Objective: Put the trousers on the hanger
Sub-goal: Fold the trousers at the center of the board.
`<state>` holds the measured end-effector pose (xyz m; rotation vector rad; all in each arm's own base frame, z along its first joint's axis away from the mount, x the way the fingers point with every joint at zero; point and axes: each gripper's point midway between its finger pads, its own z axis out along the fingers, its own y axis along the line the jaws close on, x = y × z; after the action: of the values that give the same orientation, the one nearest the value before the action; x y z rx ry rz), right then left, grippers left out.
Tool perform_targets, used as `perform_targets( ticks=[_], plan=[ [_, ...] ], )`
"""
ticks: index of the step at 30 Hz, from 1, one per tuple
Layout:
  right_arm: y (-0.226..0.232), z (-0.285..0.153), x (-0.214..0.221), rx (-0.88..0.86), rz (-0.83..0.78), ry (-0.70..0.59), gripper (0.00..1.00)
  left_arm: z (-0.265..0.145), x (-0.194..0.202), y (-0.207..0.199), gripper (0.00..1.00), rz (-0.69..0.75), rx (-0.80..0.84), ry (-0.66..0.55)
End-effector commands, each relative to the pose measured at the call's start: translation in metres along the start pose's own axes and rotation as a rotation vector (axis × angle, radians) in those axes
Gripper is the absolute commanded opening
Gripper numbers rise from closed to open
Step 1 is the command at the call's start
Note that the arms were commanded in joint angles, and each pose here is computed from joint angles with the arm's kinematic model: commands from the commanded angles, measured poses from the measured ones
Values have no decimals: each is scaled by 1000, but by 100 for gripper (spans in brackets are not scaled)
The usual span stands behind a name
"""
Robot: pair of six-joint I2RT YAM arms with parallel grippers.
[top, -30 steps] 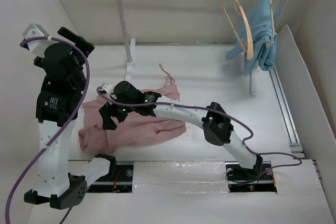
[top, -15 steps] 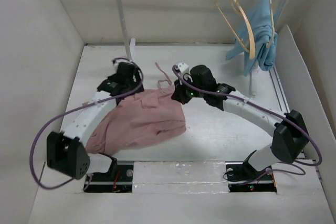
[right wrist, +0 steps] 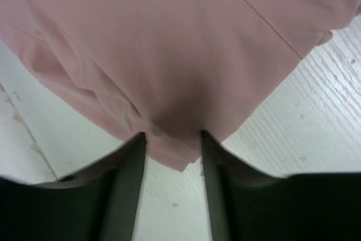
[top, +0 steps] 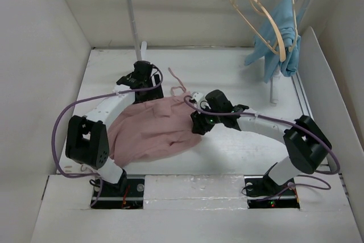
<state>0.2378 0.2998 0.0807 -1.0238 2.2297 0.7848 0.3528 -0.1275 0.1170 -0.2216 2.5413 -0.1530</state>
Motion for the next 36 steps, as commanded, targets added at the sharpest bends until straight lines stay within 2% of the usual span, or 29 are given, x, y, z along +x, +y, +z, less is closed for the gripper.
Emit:
perform_targets(
  ticks=[1, 2, 3, 4, 5, 6, 7, 8, 10, 11, 12, 14, 19, 27, 29, 30, 31, 32, 33, 34, 35, 36],
  plan=[
    [-7, 11, -6, -12, -14, -44, 39, 1, 7, -43, 79, 45, 149, 45],
    [-12, 11, -3, -4, -9, -38, 31, 12, 16, -51, 75, 71, 148, 75],
    [-14, 12, -1, 4, -10, -34, 16, 15, 17, -62, 74, 88, 164, 70],
    [-14, 12, 0, 7, -13, -30, 10, 23, 20, -74, 72, 104, 164, 76],
    [-15, 12, 3, 10, -14, -23, 3, 28, 21, -76, 63, 95, 162, 83],
    [-15, 10, 5, 17, -12, -17, 0, 35, 21, -79, 59, 88, 161, 87],
    [-15, 8, 4, 20, -16, -20, 0, 49, 27, -80, 57, 78, 148, 120],
    [-15, 5, 5, 26, -18, -17, 0, 54, 28, -81, 46, 76, 142, 129],
    [-13, -6, 8, 50, -28, -20, 0, 67, 33, -83, 36, 74, 139, 157],
    [-10, -15, 14, 71, -37, -15, 0, 74, 32, -86, 10, 69, 141, 150],
    [-10, -15, 14, 71, -37, -15, 0, 74, 32, -86, 10, 67, 141, 150],
    [-13, -19, 28, 91, -25, 11, 0, 80, 24, -89, 0, 59, 127, 129],
    [-8, -18, 51, 78, -8, 40, 0, 88, -3, -101, 0, 52, 117, 79],
    [-11, -28, 37, 127, -41, 35, 0, 86, -43, -119, 0, 69, 140, 61],
    [-24, -32, 24, 152, -44, 16, 18, 80, -38, -118, 0, 96, 119, 72],
    [-28, -34, 18, 150, -40, 1, 28, 69, -43, -115, 14, 104, 119, 48],
    [-30, -37, 12, 134, -46, -12, 36, 59, -42, -117, 23, 112, 125, 34],
    [-35, -42, -5, 141, -50, -48, 48, 59, -33, -107, 34, 114, 104, 42],
    [-46, -48, -14, 161, -38, -71, 55, 36, -44, -102, 56, 87, 116, -3],
    [-51, -52, -20, 166, -44, -84, 60, 28, -50, -93, 65, 55, 113, -29],
    [-55, -56, -32, 169, -48, -110, 67, 28, -40, -76, 72, 39, 76, -24],
    [-69, -59, -36, 186, -35, -120, 70, 1, -52, -68, 77, 6, 90, -88]
  ],
)
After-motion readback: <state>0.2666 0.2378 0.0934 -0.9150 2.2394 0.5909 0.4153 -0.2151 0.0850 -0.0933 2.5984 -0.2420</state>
